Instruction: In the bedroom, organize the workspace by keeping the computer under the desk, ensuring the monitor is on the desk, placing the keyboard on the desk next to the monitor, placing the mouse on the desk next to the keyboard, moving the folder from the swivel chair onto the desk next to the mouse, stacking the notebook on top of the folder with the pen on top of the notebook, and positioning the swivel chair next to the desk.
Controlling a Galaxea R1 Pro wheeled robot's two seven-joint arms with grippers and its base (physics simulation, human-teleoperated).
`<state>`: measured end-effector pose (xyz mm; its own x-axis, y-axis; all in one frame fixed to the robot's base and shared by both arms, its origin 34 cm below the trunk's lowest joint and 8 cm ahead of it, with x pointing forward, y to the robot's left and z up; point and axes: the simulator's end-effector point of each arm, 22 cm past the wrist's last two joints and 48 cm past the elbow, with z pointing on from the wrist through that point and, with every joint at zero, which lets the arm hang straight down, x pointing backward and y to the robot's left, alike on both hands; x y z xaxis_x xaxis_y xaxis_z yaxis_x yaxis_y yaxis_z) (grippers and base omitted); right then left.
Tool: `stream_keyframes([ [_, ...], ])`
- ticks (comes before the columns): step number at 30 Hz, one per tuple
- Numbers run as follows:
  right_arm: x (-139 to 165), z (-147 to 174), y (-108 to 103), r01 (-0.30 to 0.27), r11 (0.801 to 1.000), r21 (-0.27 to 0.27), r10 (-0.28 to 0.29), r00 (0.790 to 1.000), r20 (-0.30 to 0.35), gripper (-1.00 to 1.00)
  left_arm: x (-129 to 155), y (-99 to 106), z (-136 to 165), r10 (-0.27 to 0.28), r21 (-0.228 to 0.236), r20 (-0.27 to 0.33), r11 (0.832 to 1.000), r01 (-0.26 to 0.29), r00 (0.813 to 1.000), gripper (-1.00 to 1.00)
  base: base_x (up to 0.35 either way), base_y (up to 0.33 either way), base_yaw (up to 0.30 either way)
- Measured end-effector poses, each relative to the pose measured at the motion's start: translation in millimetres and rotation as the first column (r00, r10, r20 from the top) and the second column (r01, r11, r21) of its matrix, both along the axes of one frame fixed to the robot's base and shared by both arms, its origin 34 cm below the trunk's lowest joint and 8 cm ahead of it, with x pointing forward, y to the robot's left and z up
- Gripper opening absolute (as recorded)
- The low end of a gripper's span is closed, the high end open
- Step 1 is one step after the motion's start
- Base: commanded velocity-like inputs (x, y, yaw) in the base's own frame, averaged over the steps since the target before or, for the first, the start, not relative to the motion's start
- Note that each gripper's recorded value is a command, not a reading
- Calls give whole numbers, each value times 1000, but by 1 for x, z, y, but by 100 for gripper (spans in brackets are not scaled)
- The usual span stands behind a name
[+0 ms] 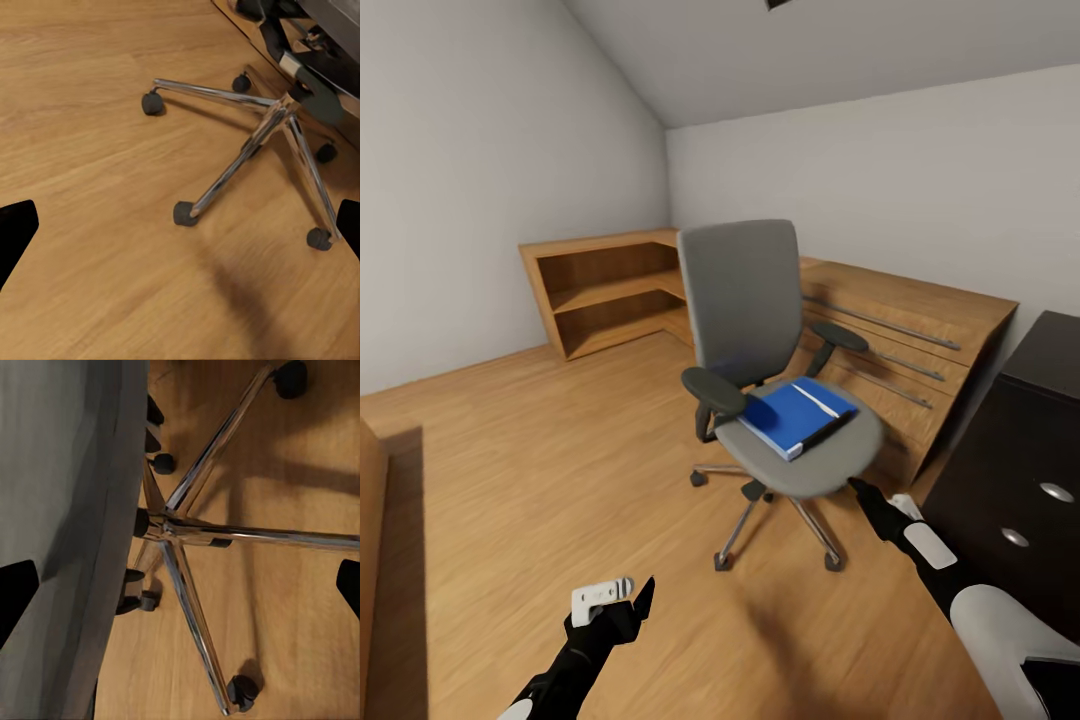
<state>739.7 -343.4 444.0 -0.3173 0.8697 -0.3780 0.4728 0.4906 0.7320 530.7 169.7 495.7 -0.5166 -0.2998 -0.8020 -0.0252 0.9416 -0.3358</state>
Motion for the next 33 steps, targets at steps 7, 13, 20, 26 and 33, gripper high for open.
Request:
stream_keyframes([
  [7,1,0,1,-2,1000,1,2,1000,2,100,0,0,0,0,-1,-1,1000,0,1000,100,76,0,0],
  [13,1,1,2,-2,1000,2,2,1000,3,100,0,0,0,0,-1,-1,1000,0,1000,100,230,0,0],
  [20,1,1,1,-3,1000,0,3,1000,3,100,0,0,0,0,-1,-1,1000,0,1000,100,322,9,0],
  [26,1,1,2,-5,1000,0,5,1000,3,100,0,0,0,0,-1,-1,1000,0,1000,100,172,61,0],
  [33,1,0,2,-5,1000,0,5,1000,3,100,0,-1,-1,-2,0,-2,1000,2,1000,100,-63,5,0],
])
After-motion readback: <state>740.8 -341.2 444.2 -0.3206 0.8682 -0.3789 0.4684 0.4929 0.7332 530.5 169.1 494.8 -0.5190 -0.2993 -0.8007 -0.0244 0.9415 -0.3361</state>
